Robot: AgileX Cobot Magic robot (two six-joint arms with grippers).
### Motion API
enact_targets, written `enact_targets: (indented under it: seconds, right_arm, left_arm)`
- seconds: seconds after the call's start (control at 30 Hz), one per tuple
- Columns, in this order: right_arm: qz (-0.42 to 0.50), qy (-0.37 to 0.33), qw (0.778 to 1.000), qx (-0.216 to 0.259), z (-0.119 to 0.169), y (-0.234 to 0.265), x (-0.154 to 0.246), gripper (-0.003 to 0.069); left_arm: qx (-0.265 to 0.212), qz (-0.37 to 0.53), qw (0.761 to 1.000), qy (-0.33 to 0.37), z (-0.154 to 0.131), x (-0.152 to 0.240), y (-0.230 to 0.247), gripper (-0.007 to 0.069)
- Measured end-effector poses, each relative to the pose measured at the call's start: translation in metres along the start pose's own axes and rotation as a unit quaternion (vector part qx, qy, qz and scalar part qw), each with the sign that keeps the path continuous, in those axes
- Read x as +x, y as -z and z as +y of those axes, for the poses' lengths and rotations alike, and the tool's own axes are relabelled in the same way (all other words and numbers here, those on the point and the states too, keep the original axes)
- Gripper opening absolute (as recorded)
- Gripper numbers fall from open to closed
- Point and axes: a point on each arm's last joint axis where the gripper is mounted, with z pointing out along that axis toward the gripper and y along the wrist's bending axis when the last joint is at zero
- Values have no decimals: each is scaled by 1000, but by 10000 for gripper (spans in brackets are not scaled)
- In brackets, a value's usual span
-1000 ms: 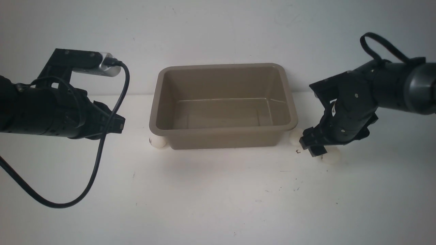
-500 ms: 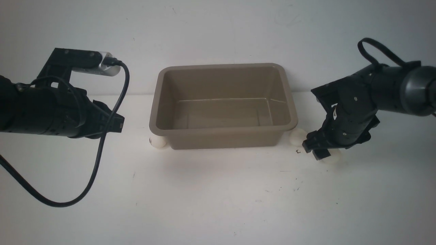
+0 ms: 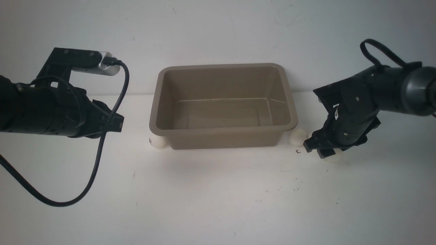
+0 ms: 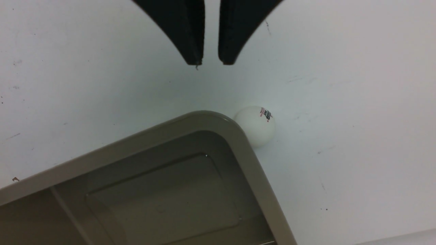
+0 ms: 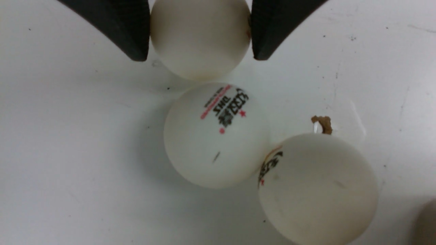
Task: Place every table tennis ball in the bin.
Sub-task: Use the right arm to clamp the table tennis ball closest to it, then use the right arm to put the table tennis ball into the box
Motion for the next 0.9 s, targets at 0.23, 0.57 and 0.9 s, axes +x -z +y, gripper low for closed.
enact_targets:
  seconds: [0.23, 0.57, 0.9]
  right_arm:
    - [26, 6, 1000, -4, 0, 6, 5, 349]
    - [-150, 17, 986, -64, 8, 115, -21, 349]
    - [-167, 55, 980, -98, 56, 79, -80, 349]
  left_arm:
    - [0, 0, 1000, 0, 0, 0, 0, 51]
    - [-2, -1, 1000, 0, 0, 0, 0, 51]
    - [-5, -4, 1000, 0, 1, -1, 0, 51]
